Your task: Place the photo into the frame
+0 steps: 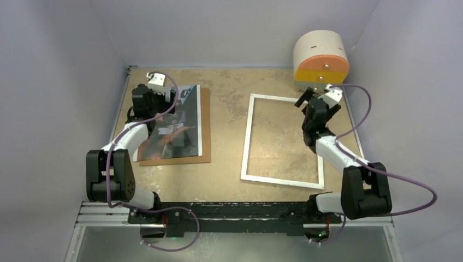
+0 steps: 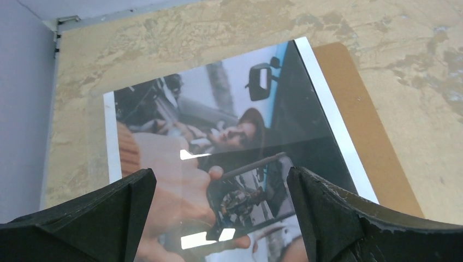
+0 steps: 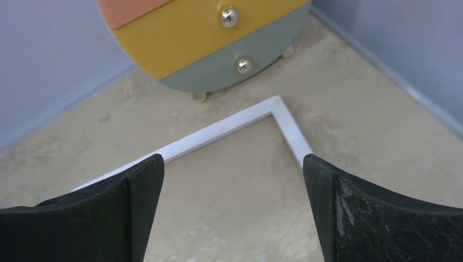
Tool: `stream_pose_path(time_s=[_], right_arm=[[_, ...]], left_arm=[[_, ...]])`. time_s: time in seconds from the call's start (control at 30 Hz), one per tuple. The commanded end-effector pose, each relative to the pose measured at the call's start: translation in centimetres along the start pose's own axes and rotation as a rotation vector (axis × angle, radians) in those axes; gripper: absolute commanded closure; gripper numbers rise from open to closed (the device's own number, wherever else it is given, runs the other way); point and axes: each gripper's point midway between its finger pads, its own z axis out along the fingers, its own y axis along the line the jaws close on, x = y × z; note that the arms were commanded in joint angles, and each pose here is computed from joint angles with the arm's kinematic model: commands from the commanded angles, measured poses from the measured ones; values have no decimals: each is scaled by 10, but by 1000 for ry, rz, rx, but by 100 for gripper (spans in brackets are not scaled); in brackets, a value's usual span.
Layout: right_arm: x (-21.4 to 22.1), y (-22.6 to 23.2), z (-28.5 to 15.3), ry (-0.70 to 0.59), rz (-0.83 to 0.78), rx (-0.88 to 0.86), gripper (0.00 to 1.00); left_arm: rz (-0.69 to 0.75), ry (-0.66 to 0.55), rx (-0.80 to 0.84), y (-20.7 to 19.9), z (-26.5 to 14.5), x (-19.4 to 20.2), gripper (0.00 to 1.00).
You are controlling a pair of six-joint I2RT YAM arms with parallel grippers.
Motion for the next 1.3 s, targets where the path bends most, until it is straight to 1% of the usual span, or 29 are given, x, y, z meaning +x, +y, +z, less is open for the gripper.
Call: stream_pose_path(time_s=[0.0,0.03,0.1,0.13,0.2,0.3,0.37,0.5,0.63,0.77,0.87,1.0,1.17,1.27], right_arm=[[46,-23,-20,355,223,253,1],[49,-8,-20,405,217,170,1],[52,24,-22,446,178,6,1],[56,38,-28,460,151,-26,1],[63,66,-41,447,30,-46,1],[86,107,-62,538,-127,-83,1],[103,130,-74,596,-201,-110,1],[122,173,-95,618,-301,-188,1],[149,182,-103,671,-412,-115,3],[165,185,-110,669,-489,-68,5],[174,186,-113,680,-485,-69,6],[184,185,-116,707,-475,-75,11],[203,187,-122,757,-448,-108,25],[211,188,-126,779,-429,-134,28]], left_arm=[[-44,134,131,-17,-19,1,0],[-50,153,142,-18,-22,1,0],[-57,166,161,-19,-28,-1,0],[-57,170,170,-21,-30,-1,0],[-54,189,187,-23,-35,0,0],[-51,219,209,-26,-39,4,0],[-51,237,221,-28,-41,6,1],[-53,265,240,-31,-44,13,1],[-55,284,251,-34,-46,19,1],[-59,300,262,-36,-48,22,2],[-66,323,275,-39,-49,26,1],[-71,338,274,-39,-51,29,1],[-72,327,283,-41,-55,24,1],[-72,317,285,-41,-58,19,1]])
